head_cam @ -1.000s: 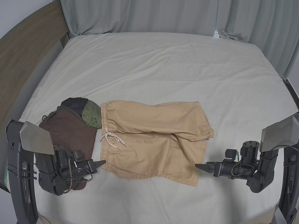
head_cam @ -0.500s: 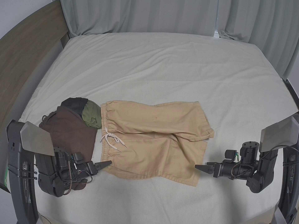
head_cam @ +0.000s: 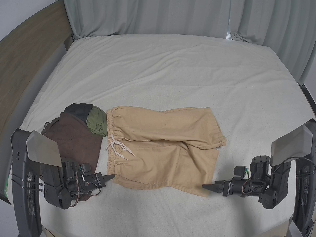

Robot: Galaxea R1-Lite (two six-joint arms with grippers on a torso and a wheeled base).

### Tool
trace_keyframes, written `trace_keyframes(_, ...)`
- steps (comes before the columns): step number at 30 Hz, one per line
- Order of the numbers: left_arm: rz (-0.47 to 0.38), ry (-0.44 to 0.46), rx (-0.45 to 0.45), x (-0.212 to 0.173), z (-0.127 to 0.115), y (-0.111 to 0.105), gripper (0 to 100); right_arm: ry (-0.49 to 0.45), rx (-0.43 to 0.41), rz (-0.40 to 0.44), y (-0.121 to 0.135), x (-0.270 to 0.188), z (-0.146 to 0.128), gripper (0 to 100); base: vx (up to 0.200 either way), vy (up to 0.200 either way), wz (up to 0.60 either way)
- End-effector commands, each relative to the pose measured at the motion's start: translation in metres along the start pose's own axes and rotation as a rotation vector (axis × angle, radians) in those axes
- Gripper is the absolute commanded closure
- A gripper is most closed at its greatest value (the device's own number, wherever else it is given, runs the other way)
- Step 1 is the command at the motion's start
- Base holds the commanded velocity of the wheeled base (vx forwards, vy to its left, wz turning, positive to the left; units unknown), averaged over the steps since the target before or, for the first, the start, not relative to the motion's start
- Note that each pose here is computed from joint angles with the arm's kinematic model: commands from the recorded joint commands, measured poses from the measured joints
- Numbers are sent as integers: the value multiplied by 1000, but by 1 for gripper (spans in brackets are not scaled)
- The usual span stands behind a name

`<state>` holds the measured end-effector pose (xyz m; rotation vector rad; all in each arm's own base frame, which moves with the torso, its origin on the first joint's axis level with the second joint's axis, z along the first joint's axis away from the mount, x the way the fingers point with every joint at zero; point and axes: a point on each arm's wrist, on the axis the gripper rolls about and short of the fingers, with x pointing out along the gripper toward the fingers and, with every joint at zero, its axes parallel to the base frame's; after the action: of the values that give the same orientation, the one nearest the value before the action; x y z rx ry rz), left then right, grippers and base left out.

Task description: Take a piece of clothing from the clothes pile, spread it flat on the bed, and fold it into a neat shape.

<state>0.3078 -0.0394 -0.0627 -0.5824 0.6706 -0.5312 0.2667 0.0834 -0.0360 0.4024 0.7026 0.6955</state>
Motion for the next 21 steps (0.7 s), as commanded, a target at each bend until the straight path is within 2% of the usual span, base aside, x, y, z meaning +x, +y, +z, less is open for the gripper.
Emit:
trace_keyframes(1,2,-9,5,0,2,0,100,86,20,14,6,2,-19,0,0,0,0)
trace_keyframes(13,3,-12,5,-1,3,1,100,66,8,20,3,9,-15,0,0,0,0)
trace_keyframes(21,3,-14,10,-1,3,1,100,98,17,21,1,17,-24,0,0,0,0)
